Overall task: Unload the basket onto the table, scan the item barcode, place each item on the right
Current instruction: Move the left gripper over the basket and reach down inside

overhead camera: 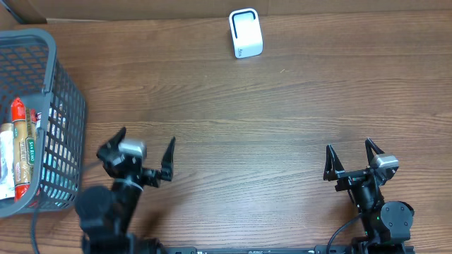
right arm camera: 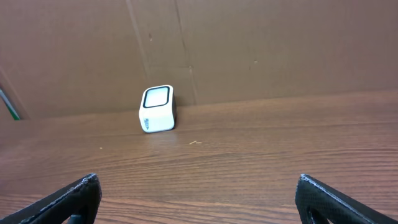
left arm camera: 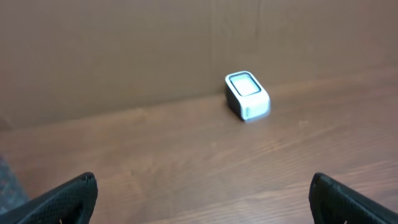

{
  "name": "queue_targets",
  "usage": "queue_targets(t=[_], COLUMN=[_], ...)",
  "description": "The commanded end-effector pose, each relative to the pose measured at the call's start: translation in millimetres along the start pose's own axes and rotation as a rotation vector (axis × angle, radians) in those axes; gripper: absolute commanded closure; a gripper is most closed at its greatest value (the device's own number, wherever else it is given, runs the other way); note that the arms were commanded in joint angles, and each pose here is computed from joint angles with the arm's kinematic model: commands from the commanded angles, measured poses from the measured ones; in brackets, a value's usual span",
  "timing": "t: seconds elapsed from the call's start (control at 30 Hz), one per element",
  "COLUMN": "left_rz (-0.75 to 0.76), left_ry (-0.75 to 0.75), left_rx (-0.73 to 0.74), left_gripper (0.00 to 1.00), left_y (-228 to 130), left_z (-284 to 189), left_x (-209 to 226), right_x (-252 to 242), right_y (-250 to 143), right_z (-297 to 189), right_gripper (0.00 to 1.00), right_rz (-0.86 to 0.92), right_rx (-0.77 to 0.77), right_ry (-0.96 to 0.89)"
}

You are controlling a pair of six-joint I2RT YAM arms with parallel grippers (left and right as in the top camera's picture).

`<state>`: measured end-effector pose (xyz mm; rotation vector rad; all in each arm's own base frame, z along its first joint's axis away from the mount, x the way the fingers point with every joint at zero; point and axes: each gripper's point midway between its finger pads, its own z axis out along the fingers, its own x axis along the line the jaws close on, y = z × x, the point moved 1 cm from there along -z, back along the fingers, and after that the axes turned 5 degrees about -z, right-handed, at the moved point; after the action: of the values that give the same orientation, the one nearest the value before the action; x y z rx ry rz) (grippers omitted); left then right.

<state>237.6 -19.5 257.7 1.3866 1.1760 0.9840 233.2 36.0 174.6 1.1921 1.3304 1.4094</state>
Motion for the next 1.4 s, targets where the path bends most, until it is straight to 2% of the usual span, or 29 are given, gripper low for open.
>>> queue_targets(t=[0.0,0.13,0.33,0.43,0.57,0.63,0.77,0.83,1.13,1.37], left_rz=[-0.057,-0.151,-0.250,-0.274,-0.268,-0.315,-0.511,-0.555,-0.716,-0.735], left_ry=[-0.077,-0.090,-0.121,-0.140,-0.117,0.020,0.391,0.493,0.869,1.094], left_rx=[0.117,0.355,0.554,0.553,0.551,0.530,0.447,0.412,0.324,0.330], left_gripper=[0.00,0.00,0.00,0.00,0.00,0.00,0.00,0.00,0.00,0.00], left_y=[55.1,100.8,137.6,149.4,147.4,149.0,155.1,157.7,146.4,132.1], left_z=[14.2,31.9,43.0,57.0,75.4,80.8,65.6,53.2,-25.1,-67.9], left_x=[-6.5,-1.4,-2.2,-1.0,9.2,32.7,99.9,125.5,223.1,258.6], right_x=[-0.1,-0.1,0.0,-0.1,0.0,-0.1,0.0,0.0,-0.1,-0.1], right_y=[-2.8,-2.8,-2.8,-2.8,-2.8,-2.8,-2.8,-2.8,-2.8,-2.8], right_z=[0.4,0.4,0.4,0.4,0.4,0.4,0.4,0.4,0.4,0.4], right_gripper=[0.00,0.00,0.00,0.00,0.00,0.00,0.00,0.00,0.00,0.00], right_rz=[-0.001,-0.001,-0.001,-0.001,-0.001,-0.001,-0.001,-0.001,-0.001,-0.001], right_rx=[0.001,0.001,0.001,0.001,0.001,0.001,0.001,0.001,0.001,0.001], right_ry=[0.000,0.000,0.000,0.000,0.000,0.000,0.000,0.000,0.000,0.000])
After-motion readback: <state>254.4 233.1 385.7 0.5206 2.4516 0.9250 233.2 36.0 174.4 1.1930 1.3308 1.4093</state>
